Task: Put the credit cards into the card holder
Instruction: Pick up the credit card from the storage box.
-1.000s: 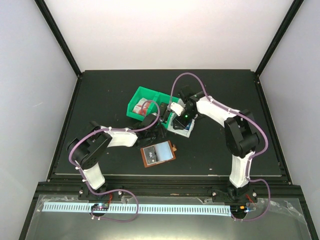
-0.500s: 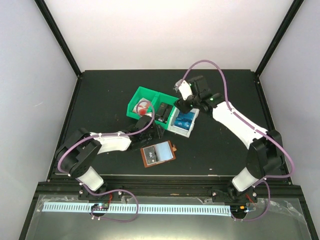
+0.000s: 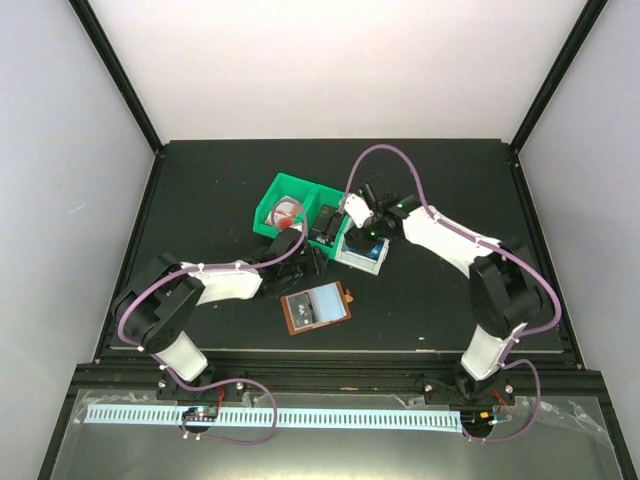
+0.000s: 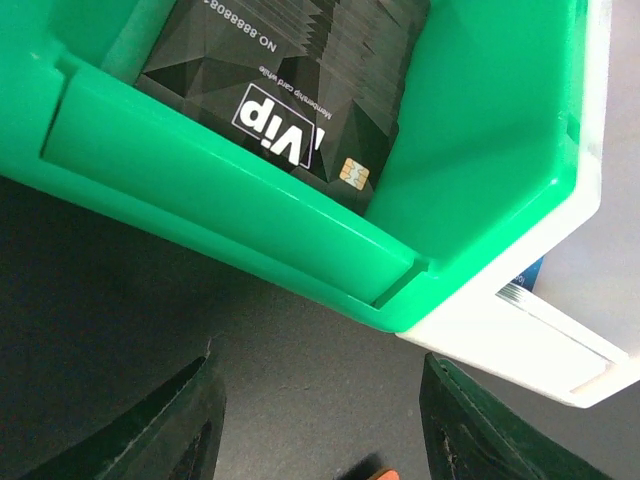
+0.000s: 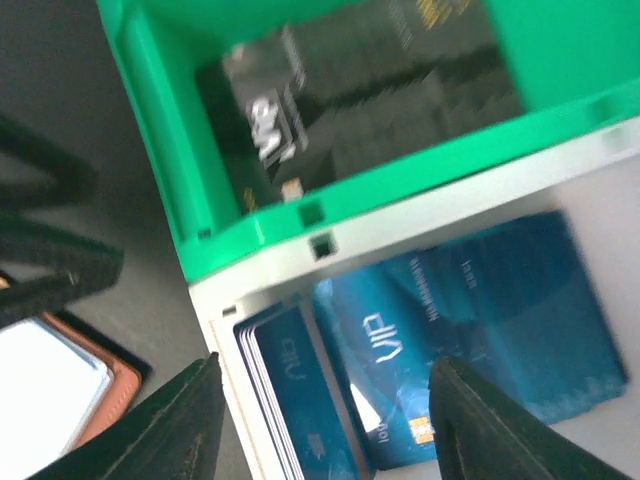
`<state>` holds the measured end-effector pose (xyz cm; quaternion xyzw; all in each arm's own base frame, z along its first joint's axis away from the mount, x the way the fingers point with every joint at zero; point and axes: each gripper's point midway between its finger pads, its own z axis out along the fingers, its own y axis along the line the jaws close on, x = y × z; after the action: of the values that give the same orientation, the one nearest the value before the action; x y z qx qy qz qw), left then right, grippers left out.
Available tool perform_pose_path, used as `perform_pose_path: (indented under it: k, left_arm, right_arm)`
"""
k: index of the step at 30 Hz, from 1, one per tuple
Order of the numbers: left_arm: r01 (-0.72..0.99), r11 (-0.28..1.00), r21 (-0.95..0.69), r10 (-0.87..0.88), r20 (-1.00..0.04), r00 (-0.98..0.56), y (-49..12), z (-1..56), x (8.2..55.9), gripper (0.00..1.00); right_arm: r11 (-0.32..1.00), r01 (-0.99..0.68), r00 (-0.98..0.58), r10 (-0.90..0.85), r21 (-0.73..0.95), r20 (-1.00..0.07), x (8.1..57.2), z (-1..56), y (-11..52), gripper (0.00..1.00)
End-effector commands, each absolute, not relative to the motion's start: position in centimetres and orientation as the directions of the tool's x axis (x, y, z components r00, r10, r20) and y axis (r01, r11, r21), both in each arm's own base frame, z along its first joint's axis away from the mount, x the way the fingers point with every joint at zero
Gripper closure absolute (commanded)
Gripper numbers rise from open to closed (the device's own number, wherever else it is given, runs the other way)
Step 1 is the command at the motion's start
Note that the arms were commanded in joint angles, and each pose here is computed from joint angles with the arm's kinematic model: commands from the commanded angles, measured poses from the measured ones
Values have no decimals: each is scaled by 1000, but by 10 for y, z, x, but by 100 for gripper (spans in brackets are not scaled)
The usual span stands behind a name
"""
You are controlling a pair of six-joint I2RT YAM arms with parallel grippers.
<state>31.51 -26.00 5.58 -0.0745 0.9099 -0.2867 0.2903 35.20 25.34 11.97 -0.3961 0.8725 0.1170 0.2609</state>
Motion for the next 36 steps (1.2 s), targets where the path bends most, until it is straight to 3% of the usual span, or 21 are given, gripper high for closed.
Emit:
perform_pose_path:
  k: [1, 12, 27, 36]
  left_arm:
    - [37, 805, -592, -309, -471, -826, -272, 61, 324, 45]
    - [12, 824, -567, -306, -462, -833, -268, 48, 326, 47]
    - [15, 820, -572, -293, -443, -847, -275, 45, 328, 48]
    - [8, 822, -569, -292, -434, -852, -274, 40, 327, 48]
  right_arm:
    - [627, -779, -577, -707, 14, -409, 335, 95, 245, 44]
    - [581, -810, -574, -758, 81, -309, 323, 65, 251, 41]
    - [510, -851, -522, -797, 124, -304, 311, 52, 266, 41]
    - [559, -826, -555, -788, 68, -268, 323, 33, 261, 38]
